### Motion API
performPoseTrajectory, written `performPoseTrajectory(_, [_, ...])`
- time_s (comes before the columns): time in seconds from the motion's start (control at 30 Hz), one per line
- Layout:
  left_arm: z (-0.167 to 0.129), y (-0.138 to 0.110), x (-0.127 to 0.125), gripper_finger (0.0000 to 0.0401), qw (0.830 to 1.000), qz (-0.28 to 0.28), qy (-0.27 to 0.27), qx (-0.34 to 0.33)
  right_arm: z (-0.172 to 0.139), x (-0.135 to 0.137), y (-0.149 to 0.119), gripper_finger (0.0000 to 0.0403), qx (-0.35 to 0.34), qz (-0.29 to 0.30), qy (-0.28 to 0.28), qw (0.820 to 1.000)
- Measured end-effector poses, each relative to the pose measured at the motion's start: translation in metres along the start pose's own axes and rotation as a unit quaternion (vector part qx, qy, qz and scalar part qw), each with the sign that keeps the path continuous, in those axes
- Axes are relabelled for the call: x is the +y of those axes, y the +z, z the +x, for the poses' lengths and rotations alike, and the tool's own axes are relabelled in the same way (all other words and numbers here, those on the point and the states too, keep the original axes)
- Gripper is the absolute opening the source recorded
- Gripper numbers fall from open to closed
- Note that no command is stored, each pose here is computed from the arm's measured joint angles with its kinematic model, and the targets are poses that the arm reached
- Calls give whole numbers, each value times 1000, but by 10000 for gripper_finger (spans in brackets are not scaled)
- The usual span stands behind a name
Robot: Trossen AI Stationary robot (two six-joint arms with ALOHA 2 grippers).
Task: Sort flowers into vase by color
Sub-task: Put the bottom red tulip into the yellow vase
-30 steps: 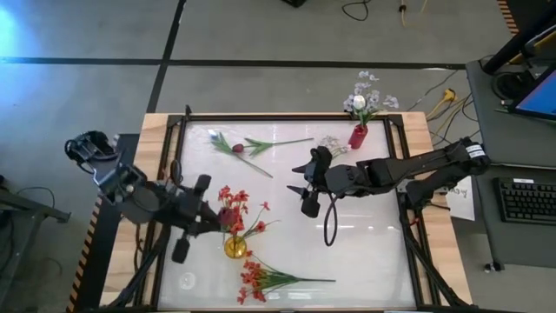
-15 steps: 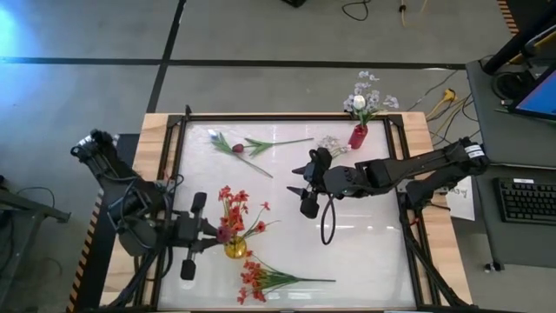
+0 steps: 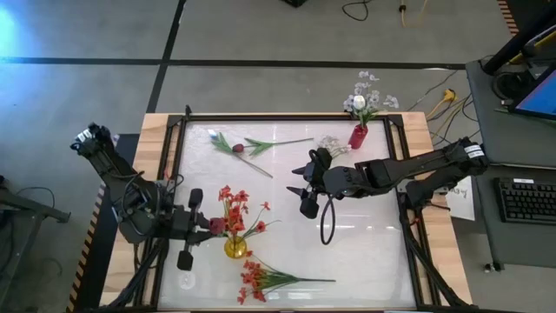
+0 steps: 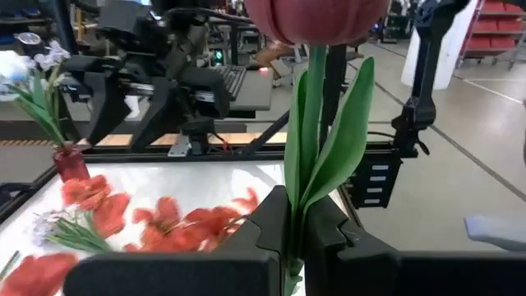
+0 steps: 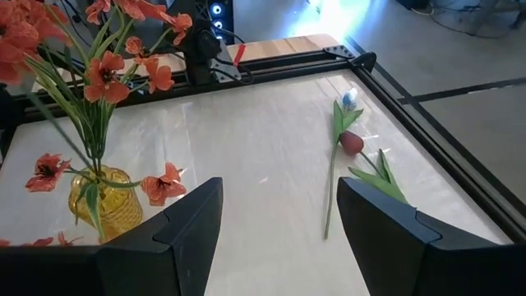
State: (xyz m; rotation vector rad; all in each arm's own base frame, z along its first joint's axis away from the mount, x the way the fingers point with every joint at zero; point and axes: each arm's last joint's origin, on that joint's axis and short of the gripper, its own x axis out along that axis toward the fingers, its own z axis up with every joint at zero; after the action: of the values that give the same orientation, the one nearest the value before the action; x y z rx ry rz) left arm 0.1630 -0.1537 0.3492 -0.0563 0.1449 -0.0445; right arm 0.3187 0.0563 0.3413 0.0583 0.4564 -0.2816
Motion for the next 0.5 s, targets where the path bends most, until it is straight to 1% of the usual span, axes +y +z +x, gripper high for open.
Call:
performPoseTrajectory(0.13, [-4, -12, 7, 0, 1000, 12, 3, -7, 0, 0, 0, 233, 0, -3, 0, 1000])
performPoseTrajectory(0.23, [-9, -15, 13, 0, 1000, 1, 1, -17, 0, 0, 0, 233, 0, -3, 0, 1000])
performPoseTrajectory(0.5, [-9, -41, 17, 0, 1000, -28, 3, 2, 0, 0, 0, 233, 1, -3, 0, 1000])
